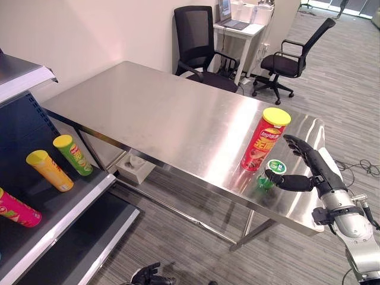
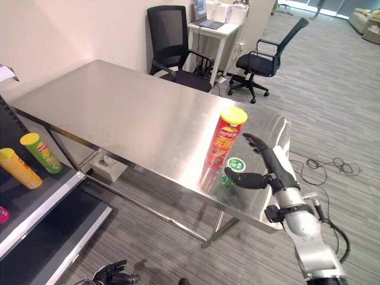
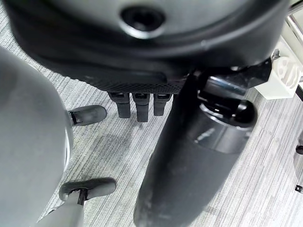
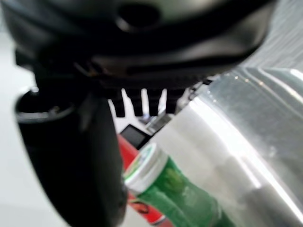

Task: Put the goods on the table back onto the shelves and tidy them up.

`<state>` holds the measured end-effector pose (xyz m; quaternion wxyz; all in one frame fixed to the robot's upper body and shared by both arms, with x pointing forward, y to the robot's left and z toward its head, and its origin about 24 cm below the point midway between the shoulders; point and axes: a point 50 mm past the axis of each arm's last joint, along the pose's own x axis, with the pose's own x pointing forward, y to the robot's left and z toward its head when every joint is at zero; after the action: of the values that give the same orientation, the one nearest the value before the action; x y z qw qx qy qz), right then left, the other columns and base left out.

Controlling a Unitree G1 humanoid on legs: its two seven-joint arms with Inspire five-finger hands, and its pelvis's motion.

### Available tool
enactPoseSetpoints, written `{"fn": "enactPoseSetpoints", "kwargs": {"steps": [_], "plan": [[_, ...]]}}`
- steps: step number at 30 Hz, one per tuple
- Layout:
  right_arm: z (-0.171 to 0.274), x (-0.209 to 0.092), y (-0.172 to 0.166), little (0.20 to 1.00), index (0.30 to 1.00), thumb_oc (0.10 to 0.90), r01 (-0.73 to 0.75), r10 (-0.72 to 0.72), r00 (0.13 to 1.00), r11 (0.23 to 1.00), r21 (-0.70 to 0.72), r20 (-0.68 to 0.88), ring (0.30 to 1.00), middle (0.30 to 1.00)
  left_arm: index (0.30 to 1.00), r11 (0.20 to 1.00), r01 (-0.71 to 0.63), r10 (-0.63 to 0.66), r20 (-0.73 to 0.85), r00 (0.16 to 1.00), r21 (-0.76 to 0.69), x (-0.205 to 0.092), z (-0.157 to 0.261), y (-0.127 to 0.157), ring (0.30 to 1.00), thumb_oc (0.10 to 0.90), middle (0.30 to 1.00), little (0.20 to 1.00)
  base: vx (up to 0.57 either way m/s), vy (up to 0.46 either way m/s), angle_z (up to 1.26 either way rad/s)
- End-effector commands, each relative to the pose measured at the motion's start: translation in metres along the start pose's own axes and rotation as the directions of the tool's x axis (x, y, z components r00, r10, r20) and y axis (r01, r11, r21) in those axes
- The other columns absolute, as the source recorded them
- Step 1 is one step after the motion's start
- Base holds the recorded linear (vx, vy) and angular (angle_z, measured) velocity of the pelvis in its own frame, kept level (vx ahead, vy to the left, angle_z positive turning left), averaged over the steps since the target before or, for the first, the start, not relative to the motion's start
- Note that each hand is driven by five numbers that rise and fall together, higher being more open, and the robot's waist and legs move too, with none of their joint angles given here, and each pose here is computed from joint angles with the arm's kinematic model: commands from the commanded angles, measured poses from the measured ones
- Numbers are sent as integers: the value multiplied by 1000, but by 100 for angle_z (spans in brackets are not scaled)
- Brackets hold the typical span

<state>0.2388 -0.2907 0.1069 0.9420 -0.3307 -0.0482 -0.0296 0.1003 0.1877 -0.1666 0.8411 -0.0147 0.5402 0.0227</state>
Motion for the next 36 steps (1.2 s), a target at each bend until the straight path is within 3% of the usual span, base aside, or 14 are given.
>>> {"fn": "enactPoseSetpoints", "kwargs": {"steps": [1, 36], "plan": [[31, 23, -35, 900, 900, 800, 212, -215, 961, 977, 35, 172, 900, 900, 900, 999, 15, -16, 18, 1000, 31, 3, 8, -7, 900, 800, 900, 900, 37, -14, 14], [5, 42, -15, 900, 900, 800, 222, -225, 974, 972, 78, 37, 900, 900, 900, 999, 0, 0, 1, 1000, 37, 0, -4, -3, 900, 800, 900, 900, 6, -1, 3]]}}
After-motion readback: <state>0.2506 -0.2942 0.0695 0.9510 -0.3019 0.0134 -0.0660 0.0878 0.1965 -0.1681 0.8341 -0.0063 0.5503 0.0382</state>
